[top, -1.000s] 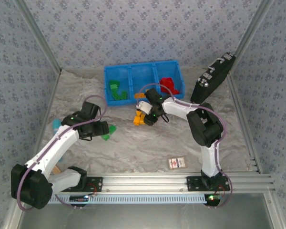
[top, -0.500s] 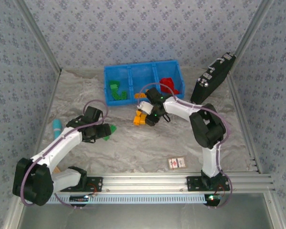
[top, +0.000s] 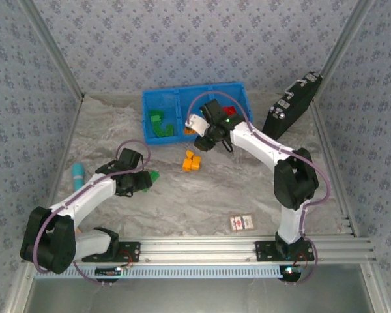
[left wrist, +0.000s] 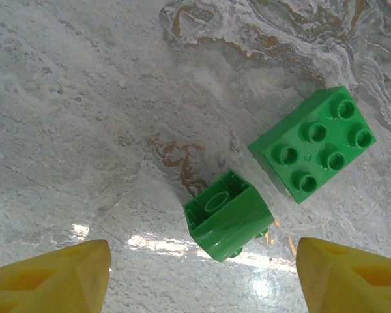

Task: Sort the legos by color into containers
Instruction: Pick up the lego from the middle-left of the table.

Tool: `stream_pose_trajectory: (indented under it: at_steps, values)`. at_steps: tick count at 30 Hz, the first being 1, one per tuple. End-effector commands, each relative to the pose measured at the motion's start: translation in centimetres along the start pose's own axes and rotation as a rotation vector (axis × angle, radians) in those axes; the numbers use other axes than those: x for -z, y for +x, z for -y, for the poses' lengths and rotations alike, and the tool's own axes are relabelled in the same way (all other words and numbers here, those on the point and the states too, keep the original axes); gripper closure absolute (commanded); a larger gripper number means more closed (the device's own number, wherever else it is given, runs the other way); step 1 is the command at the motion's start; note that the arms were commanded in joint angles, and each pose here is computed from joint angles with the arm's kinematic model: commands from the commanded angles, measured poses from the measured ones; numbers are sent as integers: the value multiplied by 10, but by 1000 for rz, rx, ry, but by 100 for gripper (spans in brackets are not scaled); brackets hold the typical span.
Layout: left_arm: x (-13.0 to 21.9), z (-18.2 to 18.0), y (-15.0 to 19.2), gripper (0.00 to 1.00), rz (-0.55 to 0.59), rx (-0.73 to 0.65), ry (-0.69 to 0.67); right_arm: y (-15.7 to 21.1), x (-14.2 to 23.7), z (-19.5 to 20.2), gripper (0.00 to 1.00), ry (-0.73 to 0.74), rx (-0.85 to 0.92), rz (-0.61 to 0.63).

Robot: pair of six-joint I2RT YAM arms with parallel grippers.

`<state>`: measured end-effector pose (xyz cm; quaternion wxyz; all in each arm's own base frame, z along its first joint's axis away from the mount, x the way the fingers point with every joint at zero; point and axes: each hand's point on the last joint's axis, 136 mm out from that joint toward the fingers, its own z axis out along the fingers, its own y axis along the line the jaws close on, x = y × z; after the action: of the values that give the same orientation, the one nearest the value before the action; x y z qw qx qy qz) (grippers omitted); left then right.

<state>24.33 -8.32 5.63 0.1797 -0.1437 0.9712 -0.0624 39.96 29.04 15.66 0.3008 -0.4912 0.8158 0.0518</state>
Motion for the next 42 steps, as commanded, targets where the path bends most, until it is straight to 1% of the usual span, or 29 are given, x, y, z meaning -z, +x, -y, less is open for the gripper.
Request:
stream_pose_trajectory:
  at_steps: [1, 5, 9, 12, 16, 18, 21, 27, 32, 35, 38, 42]
  values:
    - [-1, -3, -10, 28, 42, 30, -7, -23, -4, 34, 73, 121, -40, 42]
    - [-9, -1, -9, 31, 23, 32, -5, -38, -11, 59, 73, 199, -70, 68]
    - [-17, 2, -6, 35, 1, 36, 4, -41, -27, 72, 73, 214, -85, 64]
    - [-23, 2, -3, 35, -9, 46, 6, -38, -41, 80, 72, 219, -99, 43]
    - [-32, 0, 1, 38, -25, 56, -3, -37, -60, 88, 71, 223, -123, 55]
    - [-33, 1, 1, 41, -31, 53, -3, -39, -65, 91, 68, 217, -146, 64]
    - [-35, 2, 1, 46, -42, 45, -7, -42, -70, 93, 60, 214, -164, 80]
    - [-37, -2, 10, 55, -70, 45, -13, -40, -73, 96, 53, 231, -172, 74]
    - [-39, -8, 22, 60, -88, 62, -15, -39, -70, 103, 39, 244, -181, 83]
    - [-40, -10, 26, 65, -96, 69, -13, -39, -68, 105, 37, 236, -184, 89]
    - [-39, -10, 28, 70, -101, 68, -9, -41, -65, 107, 36, 228, -193, 98]
    - [-35, -7, 26, 75, -94, 69, 5, -42, -59, 107, 36, 227, -195, 103]
